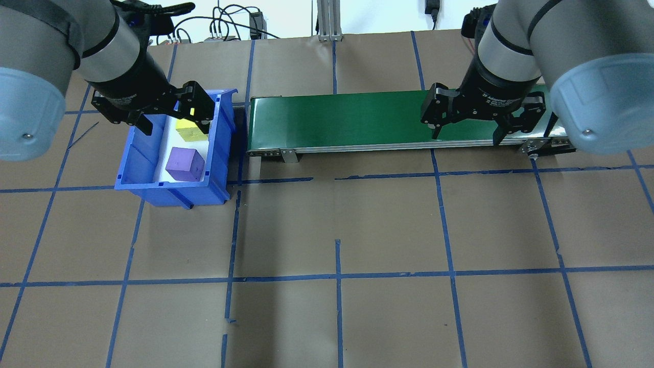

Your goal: Move block left to right into plate

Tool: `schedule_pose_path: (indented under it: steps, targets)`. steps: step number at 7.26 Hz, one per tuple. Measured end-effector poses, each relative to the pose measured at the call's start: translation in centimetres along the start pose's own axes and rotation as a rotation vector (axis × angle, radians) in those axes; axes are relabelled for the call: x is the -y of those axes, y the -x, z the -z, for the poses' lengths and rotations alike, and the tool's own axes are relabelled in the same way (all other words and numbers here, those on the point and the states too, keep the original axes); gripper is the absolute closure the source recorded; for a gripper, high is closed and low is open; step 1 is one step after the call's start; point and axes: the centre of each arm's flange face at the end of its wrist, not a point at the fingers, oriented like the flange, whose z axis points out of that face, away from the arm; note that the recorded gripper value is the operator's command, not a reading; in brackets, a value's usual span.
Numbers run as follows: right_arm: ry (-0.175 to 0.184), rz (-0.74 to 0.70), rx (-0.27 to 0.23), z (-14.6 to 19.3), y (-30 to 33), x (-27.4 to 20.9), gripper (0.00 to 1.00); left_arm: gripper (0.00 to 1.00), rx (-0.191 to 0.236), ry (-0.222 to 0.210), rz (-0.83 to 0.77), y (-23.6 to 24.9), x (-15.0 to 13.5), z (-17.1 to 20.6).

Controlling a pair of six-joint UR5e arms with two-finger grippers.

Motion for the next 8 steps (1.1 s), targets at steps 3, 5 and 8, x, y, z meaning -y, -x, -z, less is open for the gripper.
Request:
schedule_pose_path:
  steps: [3, 5, 8]
  targets:
    - [0.000, 0.000, 0.000, 0.0, 0.0, 0.0, 0.00, 0.00, 0.006, -0.016, -0.007, 0.2, 0.2, 0.6]
    - [0.000, 0.000, 0.000, 0.0, 0.0, 0.0, 0.00, 0.00, 0.010, -0.024, -0.002, 0.7, 0.4, 1.0]
    - [0.000, 0.000, 0.000, 0.0, 0.0, 0.0, 0.00, 0.00, 0.015, -0.010, 0.017, 2.6, 1.1, 0.2]
